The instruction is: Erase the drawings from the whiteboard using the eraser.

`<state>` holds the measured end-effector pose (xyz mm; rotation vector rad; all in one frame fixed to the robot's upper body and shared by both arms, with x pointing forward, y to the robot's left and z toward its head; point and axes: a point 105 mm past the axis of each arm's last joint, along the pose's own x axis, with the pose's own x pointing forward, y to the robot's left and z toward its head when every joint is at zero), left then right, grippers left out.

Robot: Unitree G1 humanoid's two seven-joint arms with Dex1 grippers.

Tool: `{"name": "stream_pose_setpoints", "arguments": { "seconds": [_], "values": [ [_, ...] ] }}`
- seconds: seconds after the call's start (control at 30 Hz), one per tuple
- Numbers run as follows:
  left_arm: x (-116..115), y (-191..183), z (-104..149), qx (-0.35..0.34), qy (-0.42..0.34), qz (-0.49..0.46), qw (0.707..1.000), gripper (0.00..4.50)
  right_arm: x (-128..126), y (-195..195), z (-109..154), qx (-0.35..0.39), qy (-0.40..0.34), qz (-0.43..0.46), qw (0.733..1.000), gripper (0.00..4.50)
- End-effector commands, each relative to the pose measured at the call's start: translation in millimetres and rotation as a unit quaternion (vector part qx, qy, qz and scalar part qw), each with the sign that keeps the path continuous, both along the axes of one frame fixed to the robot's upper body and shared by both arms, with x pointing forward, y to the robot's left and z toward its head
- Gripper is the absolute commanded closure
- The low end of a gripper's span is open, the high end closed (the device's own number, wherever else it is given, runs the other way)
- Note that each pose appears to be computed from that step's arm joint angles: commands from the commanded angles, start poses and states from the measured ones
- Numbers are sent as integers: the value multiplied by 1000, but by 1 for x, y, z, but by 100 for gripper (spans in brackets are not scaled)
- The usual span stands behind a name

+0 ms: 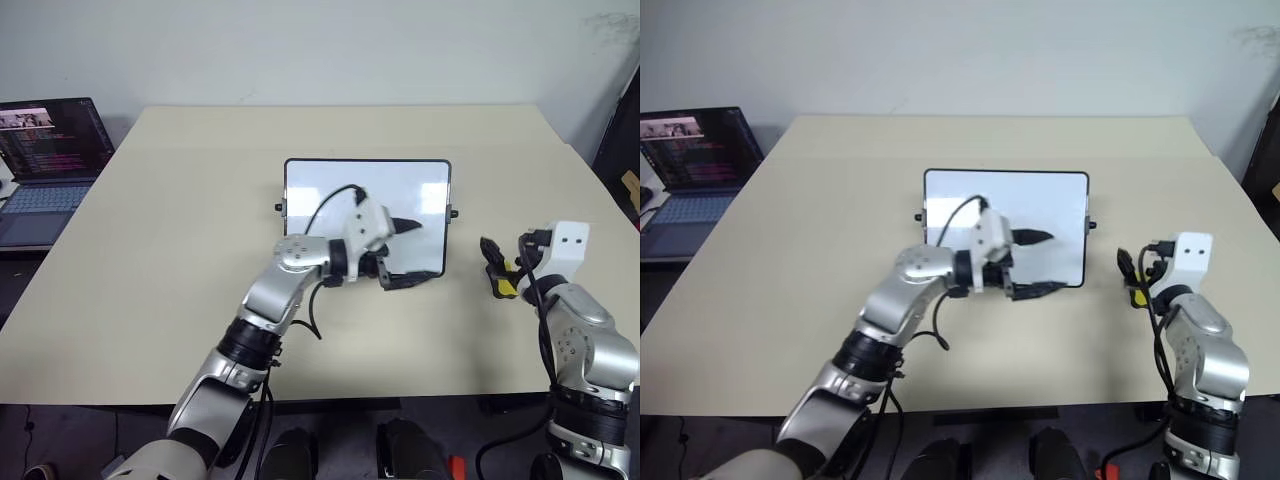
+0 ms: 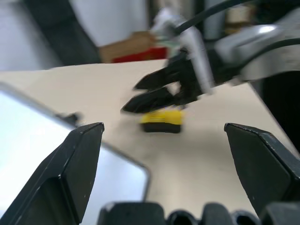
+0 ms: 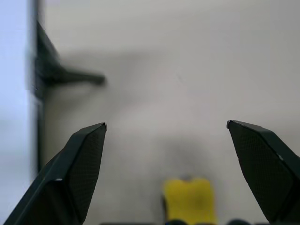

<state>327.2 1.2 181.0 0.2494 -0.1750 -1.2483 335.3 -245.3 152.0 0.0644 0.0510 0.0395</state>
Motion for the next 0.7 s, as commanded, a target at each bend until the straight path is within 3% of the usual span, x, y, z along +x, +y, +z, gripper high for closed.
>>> {"name": "stream_pose_setpoints", "arguments": {
  "seconds": [0.03, 0.17, 0.3, 0.4, 0.53, 0.7],
  "values": [
    [4, 37, 20, -52, -15, 99, 994, 0, -16, 11, 23, -45, -59, 16, 997, 3],
    [2, 93, 17, -102, -16, 258, 961, 0, -39, 38, 29, -63, -130, 28, 989, 3],
    [-1, 138, -8, -95, -15, 392, 915, 0, -56, 38, 7, -45, -136, 23, 989, 3],
    [-6, 181, -35, -76, -12, 497, 864, 0, -66, 43, -18, -10, -124, 31, 992, 3],
    [-17, 200, -54, -74, 11, 551, 831, 0, -72, 38, -36, 4, -114, 35, 993, 3],
    [-22, 197, -52, -81, 6, 561, 824, 0, -70, 25, -41, -20, -107, 38, 993, 3]
  ]
}}
